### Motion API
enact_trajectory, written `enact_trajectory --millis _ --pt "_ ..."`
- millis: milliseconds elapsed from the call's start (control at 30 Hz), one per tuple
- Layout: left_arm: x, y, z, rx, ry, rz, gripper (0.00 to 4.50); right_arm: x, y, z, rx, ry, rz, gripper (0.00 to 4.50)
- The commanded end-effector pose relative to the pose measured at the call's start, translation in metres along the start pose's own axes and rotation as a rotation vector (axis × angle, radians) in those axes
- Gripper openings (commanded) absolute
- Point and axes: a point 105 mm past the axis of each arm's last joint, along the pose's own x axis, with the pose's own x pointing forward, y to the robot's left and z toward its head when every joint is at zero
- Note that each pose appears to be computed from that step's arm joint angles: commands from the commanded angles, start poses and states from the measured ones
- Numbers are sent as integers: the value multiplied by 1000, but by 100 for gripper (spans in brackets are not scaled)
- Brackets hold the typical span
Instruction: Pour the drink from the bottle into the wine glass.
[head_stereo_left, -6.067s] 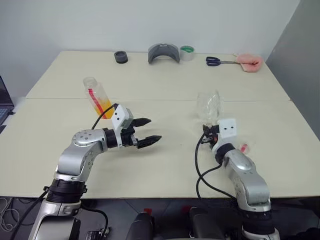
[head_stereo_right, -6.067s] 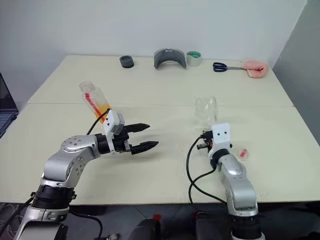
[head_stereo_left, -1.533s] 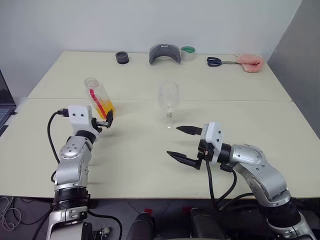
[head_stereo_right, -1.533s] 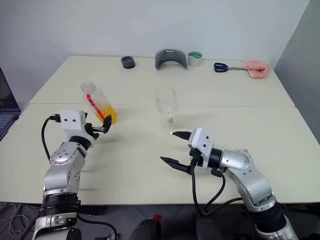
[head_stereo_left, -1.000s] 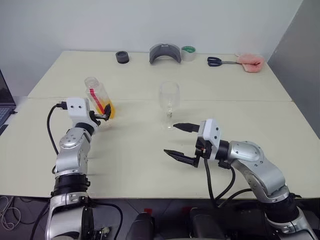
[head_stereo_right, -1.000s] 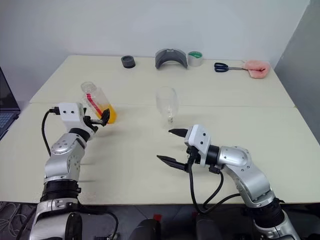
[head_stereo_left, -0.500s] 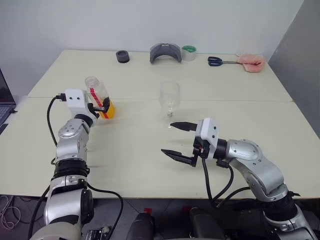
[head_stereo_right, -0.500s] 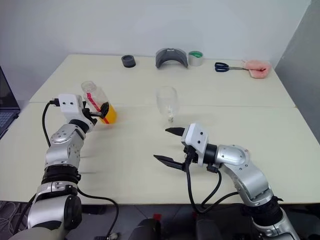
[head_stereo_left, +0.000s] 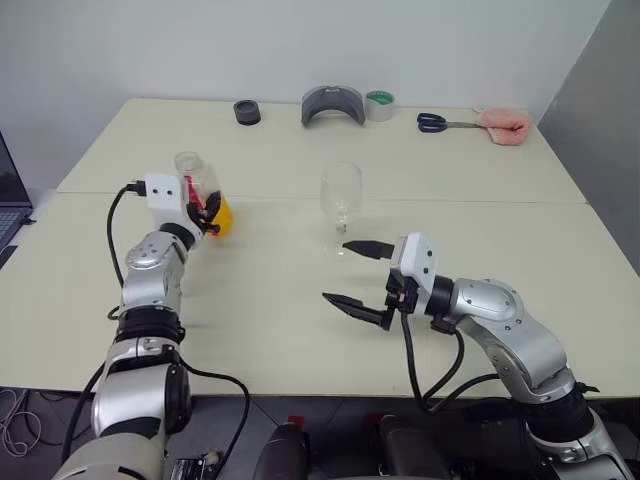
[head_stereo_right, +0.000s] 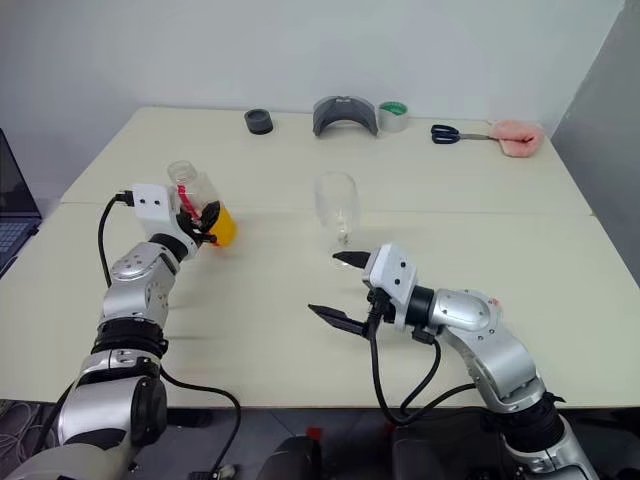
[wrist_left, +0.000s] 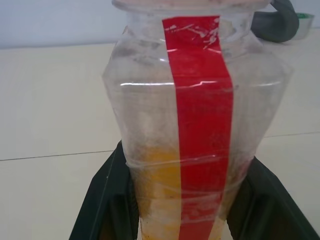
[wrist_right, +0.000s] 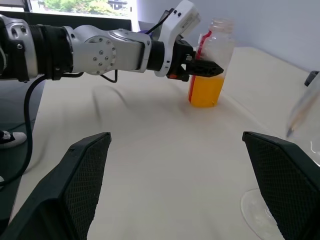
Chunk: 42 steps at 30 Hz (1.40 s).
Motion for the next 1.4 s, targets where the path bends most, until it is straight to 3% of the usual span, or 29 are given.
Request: enact_trajectory --millis 33,233,433,767,1400 --pt "2 -30 41 127 -130 -128 174 -11 -6 23 -54 -70 -54 450" --pt "3 -73 84 416 -273 -262 174 -28 -26 32 -39 -98 -183 450" --pt "14 -90 112 621 -379 -295 174 -54 -50 25 -58 -78 -291 450" --pt "23 -108 127 914 -501 -347 174 -60 -61 24 -62 -74 -362 450" --pt "34 -110 146 1161 -606 -259 174 -59 -57 23 -34 -80 -366 450"
